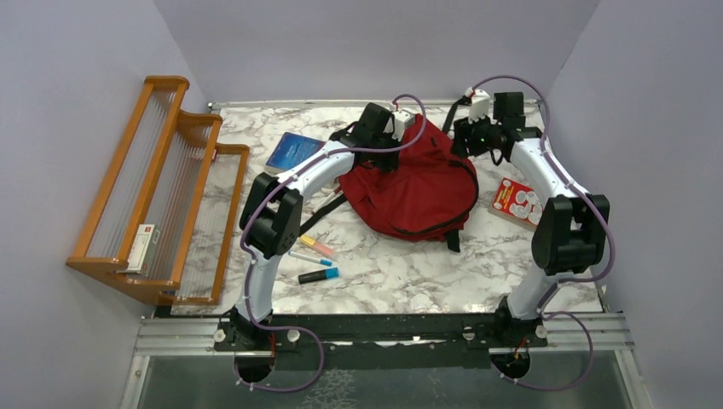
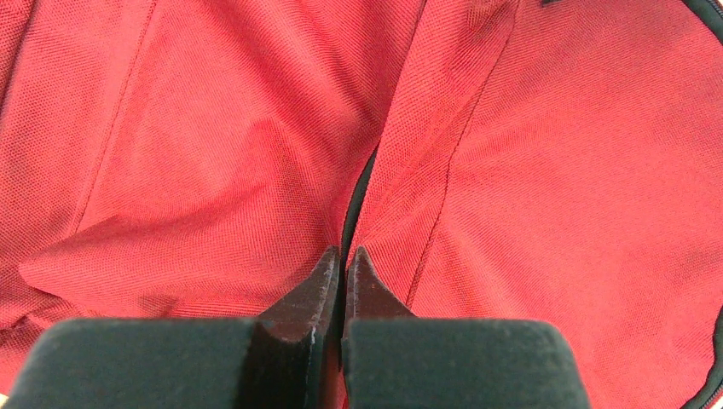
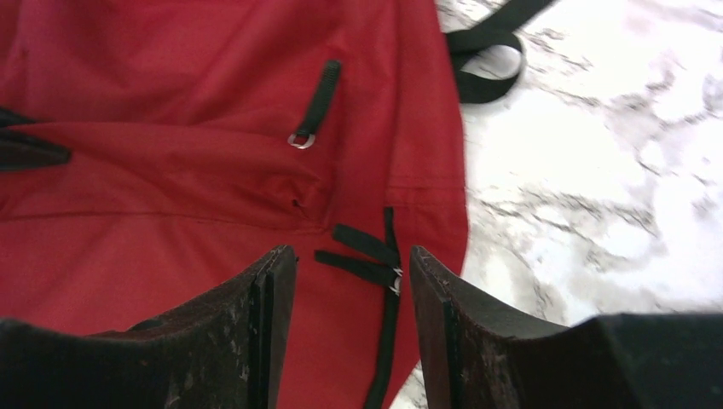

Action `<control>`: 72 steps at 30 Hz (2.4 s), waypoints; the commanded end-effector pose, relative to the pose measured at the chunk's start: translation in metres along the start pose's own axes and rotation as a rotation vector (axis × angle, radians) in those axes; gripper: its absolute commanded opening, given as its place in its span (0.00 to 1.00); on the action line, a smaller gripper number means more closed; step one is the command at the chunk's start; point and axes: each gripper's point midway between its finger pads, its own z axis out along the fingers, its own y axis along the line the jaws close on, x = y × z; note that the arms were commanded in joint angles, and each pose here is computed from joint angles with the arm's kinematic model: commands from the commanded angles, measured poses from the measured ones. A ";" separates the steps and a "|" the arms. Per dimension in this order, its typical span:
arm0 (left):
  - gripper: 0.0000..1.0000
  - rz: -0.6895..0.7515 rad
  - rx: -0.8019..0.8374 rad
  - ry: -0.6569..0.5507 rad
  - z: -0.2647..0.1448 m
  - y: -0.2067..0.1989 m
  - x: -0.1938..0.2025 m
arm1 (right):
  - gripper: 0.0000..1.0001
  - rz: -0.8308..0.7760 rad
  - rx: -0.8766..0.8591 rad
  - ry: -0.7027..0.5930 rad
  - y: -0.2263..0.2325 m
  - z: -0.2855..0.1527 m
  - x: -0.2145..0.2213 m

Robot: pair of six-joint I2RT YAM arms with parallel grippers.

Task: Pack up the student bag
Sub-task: Unzip the student bag at the center of the board.

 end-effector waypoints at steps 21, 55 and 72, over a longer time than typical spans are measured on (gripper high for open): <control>0.00 -0.001 0.019 -0.054 -0.010 0.001 -0.017 | 0.58 -0.143 -0.222 0.219 0.013 0.027 0.038; 0.00 -0.005 0.025 -0.053 -0.010 0.003 -0.018 | 0.01 -0.128 -0.053 0.093 -0.011 0.020 -0.001; 0.00 -0.024 0.011 -0.051 -0.009 0.007 -0.017 | 0.01 0.055 -0.027 -0.020 0.007 -0.002 -0.006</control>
